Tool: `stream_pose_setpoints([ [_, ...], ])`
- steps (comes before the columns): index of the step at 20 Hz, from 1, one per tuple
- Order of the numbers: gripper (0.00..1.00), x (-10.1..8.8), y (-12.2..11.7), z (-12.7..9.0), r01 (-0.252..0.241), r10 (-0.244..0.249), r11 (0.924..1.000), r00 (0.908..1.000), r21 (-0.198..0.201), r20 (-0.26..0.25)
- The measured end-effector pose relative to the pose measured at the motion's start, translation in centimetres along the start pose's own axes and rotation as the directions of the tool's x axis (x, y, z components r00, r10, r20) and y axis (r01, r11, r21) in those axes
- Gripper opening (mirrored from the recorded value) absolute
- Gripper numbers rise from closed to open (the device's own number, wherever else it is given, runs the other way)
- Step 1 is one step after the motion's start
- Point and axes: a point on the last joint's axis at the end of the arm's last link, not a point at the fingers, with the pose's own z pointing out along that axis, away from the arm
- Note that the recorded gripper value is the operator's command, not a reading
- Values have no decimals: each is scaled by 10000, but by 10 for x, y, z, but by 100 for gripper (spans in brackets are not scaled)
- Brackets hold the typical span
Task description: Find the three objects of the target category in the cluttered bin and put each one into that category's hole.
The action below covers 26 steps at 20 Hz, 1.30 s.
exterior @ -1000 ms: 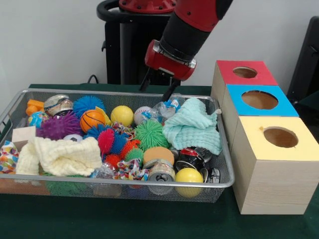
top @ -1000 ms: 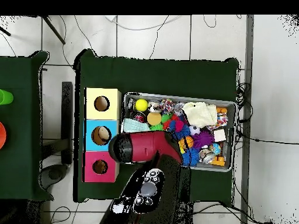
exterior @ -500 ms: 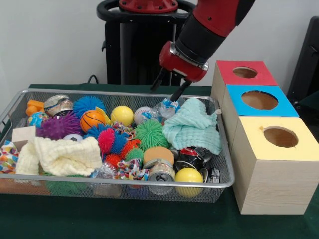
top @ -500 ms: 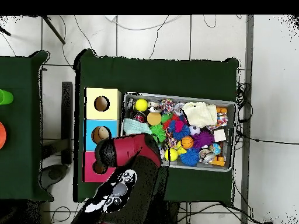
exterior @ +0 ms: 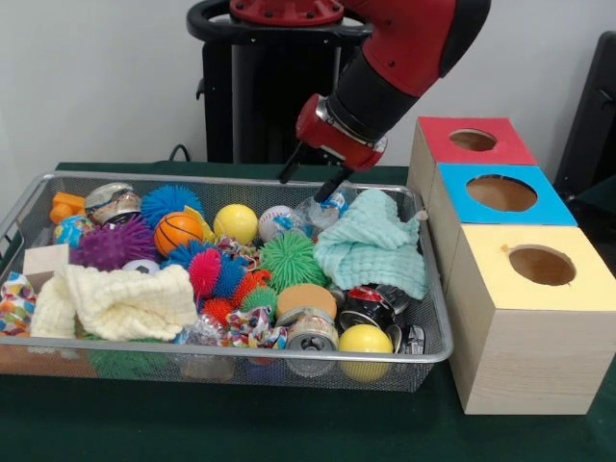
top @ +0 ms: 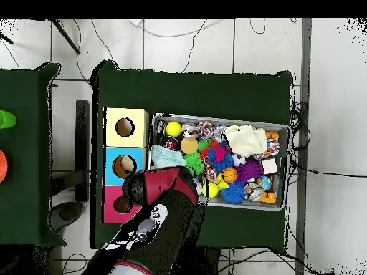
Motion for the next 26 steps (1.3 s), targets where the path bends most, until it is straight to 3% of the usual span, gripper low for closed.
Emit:
stream_pose_setpoints([
  [6, 100, -5, -3, 1, -287, 285, 9996, 9994, -72, -211],
  [9, 100, -15, -10, 0, -705, 692, 9974, 9948, -149, -741],
  [14, 100, -38, -18, -8, -1241, 1187, 9921, 9770, -196, -1771],
  [19, 100, -62, -13, -27, -1380, 1291, 9902, 9638, -221, -2334],
  [23, 100, -81, -8, -38, -1400, 1305, 9899, 9630, -238, -2358],
  [26, 100, -106, -5, -34, -1363, 1300, 9904, 9750, -232, -1801],
])
